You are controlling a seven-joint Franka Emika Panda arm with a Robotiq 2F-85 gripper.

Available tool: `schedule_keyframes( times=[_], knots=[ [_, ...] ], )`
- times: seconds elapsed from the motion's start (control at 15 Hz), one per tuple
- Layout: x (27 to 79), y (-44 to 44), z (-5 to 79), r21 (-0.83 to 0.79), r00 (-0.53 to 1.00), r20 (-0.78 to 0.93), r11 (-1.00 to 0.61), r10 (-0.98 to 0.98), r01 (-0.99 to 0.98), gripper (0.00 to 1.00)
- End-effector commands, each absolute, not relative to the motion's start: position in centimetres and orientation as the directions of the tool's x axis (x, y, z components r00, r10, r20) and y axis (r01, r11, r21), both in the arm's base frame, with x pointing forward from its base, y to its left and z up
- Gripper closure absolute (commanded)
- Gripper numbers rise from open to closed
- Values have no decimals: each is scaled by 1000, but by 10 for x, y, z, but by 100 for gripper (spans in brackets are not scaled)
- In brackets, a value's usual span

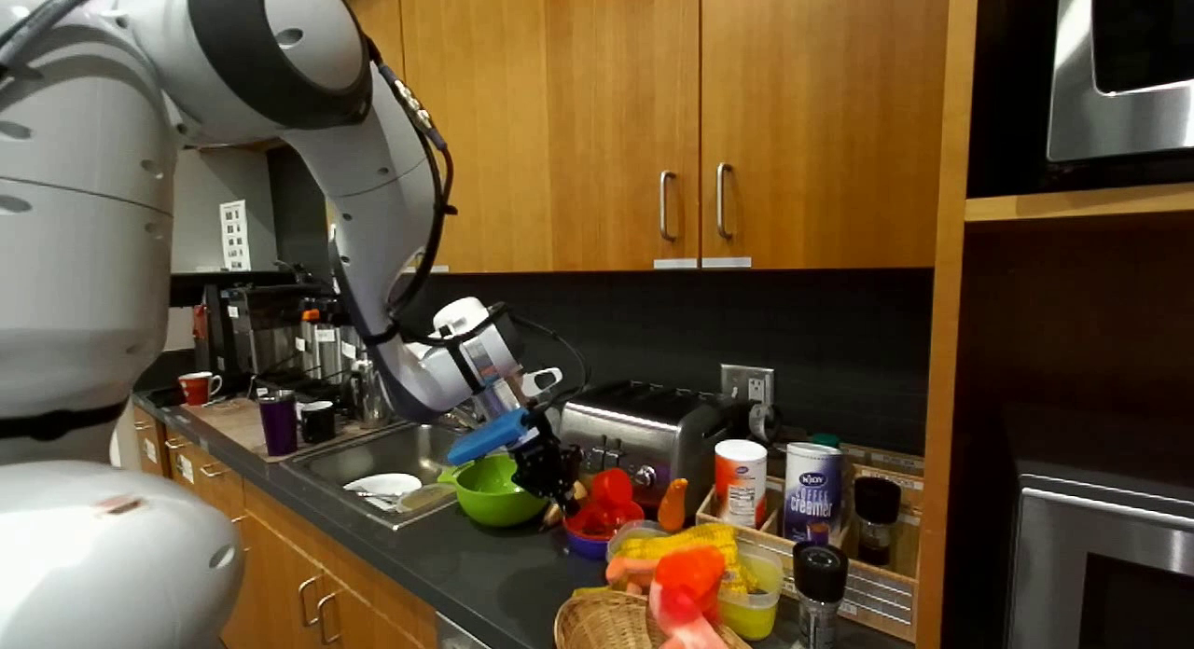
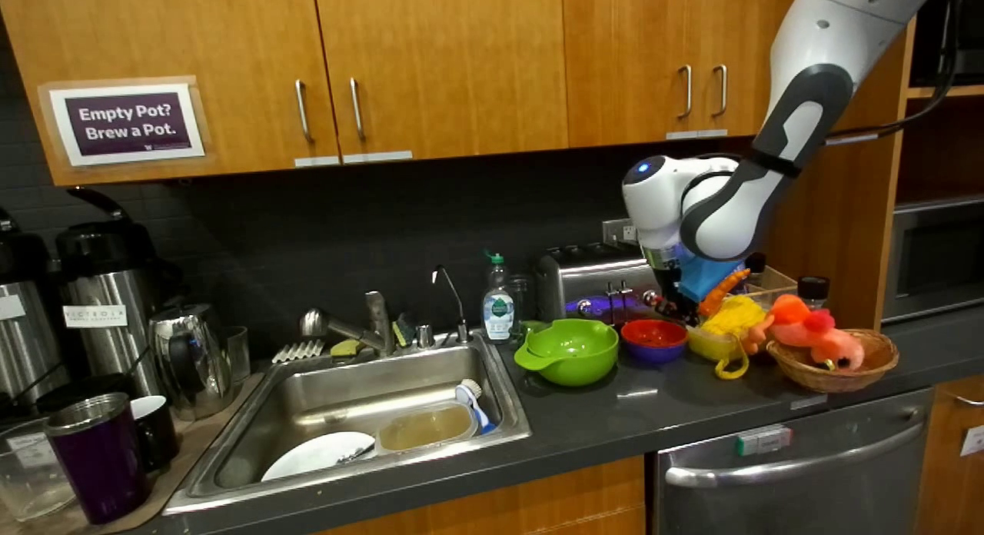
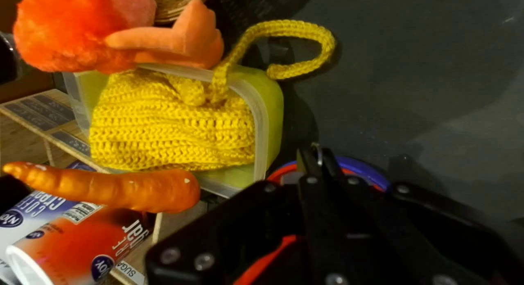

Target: Remove the measuring cup from the green bowl and put the contents in the cup into the orange bowl.

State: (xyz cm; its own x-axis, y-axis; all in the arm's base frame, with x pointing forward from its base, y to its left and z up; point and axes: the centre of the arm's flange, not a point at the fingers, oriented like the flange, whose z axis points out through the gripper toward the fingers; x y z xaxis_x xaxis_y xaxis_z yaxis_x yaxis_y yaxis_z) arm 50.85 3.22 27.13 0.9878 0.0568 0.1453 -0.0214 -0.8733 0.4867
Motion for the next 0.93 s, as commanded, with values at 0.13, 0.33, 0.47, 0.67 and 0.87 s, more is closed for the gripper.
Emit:
schedule_keyframes(
  times=[0.13, 0.33, 0.47, 0.67, 0.87],
  knots=[
    [525, 40, 256, 567, 982, 171, -823, 81, -31, 99],
    [528, 43, 251, 601, 980, 180, -799, 91, -36, 99],
    [529, 45, 250, 619, 979, 181, -784, 93, -40, 99],
    [530, 47, 248, 645, 979, 181, -763, 96, -45, 99],
    [530, 49, 248, 644, 979, 183, -763, 93, -47, 99]
  ],
)
